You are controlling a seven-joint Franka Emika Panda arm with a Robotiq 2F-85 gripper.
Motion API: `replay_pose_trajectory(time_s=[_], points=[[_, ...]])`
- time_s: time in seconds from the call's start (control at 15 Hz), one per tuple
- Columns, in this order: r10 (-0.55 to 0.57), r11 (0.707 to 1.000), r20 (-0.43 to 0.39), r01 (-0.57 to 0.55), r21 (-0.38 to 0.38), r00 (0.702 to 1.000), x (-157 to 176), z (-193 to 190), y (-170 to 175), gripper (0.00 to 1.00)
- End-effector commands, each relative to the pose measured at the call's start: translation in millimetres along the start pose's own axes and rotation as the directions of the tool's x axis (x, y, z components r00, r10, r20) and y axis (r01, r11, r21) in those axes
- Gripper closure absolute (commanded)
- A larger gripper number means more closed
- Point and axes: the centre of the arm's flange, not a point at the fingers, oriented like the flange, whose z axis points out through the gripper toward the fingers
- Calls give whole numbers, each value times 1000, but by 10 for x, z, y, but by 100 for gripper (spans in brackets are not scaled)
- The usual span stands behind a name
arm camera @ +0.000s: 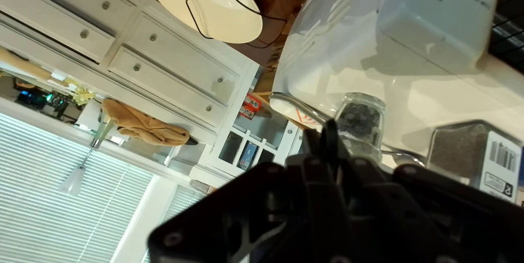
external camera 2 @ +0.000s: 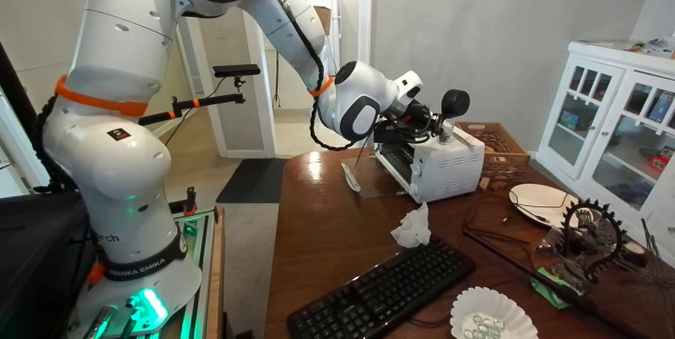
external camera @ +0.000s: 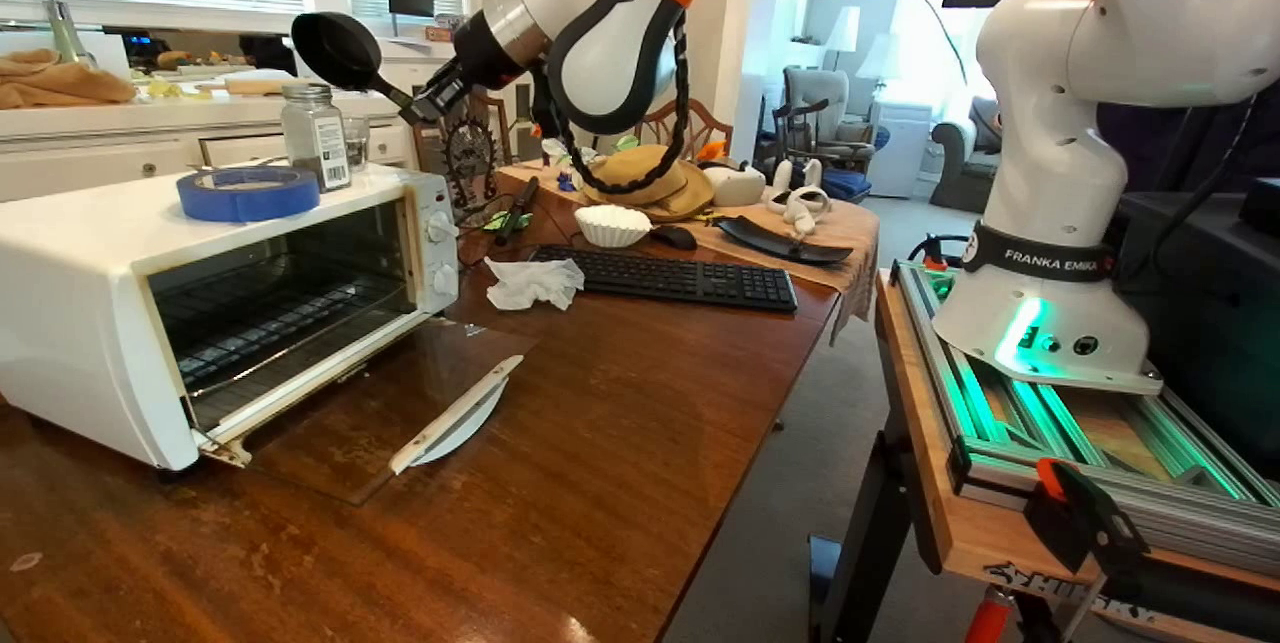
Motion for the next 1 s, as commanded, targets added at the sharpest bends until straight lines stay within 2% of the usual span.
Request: replay_pose_trajectory(time_s=[0.0, 0.27, 0.47, 0.93], points=[[-40, 999, 32, 41, -23, 999, 23, 35, -73, 98], [-69, 997, 39, 70, -26, 997, 23, 40, -116, 98], [-32, 999, 24, 33, -5, 999, 55, 28, -124, 98], [43, 999, 39, -43, -16, 998, -26, -47, 4, 98]])
